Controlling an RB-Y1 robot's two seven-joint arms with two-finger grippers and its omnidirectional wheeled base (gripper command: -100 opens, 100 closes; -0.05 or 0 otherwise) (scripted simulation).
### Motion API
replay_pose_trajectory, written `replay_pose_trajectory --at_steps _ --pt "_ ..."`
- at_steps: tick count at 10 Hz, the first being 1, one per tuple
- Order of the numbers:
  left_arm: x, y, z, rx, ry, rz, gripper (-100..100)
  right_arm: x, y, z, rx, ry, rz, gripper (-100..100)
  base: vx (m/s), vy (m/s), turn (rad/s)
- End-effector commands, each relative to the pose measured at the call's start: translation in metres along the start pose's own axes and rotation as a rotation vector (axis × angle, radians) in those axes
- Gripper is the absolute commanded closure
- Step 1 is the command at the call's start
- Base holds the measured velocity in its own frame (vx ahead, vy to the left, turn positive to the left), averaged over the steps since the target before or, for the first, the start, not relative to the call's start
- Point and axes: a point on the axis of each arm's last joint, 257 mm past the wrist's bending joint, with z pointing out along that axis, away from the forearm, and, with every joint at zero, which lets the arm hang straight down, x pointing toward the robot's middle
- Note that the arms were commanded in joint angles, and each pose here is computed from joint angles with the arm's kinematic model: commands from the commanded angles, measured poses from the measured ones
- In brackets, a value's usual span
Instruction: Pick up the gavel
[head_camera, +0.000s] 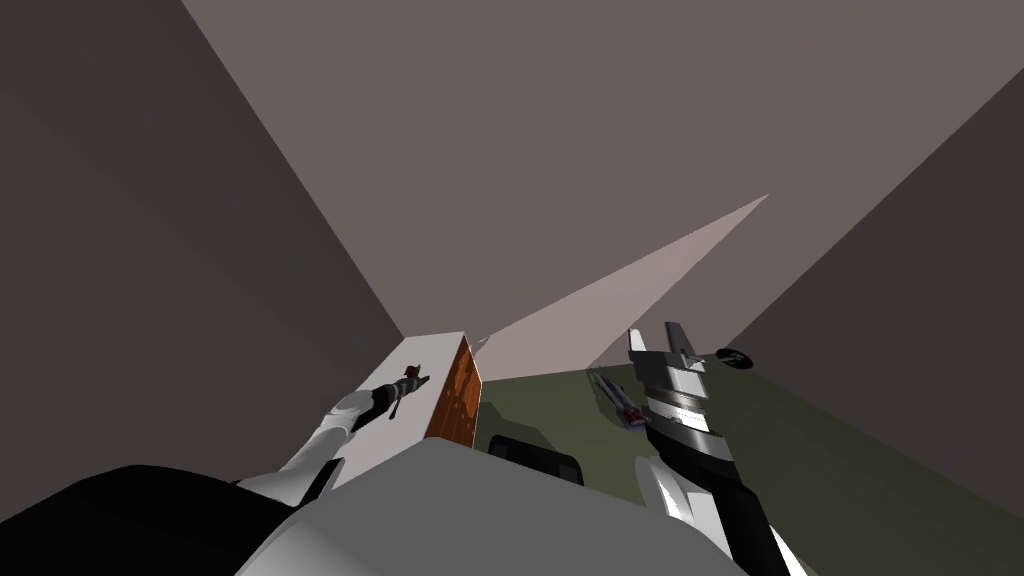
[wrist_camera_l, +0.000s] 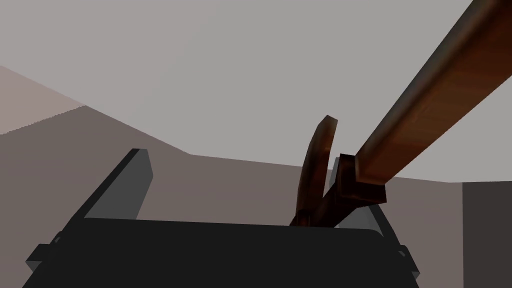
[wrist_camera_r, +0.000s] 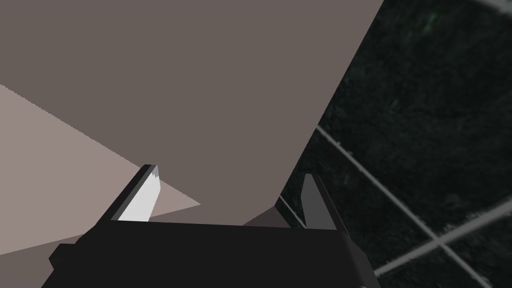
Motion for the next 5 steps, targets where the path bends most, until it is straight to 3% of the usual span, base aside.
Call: replay_pose_trajectory --at_steps 1,3,5 --pt "-0.011 -0.010 0.014 -0.002 -0.017 -0.024 -100 0.000 0.000 0.000 0.000 0.000 0.000 0 0.000 0.000 0.000" --pt "-0.005 -0.029 0.021 0.035 0.004 -0.007 -100 0.000 0.000 0.000 0.000 0.000 0.000 0 -0.002 -0.002 -0.007" --pt "-0.005 -0.029 0.021 0.035 0.004 -0.007 -100 0.000 0.000 0.000 0.000 0.000 0.000 0 0.000 0.000 0.000"
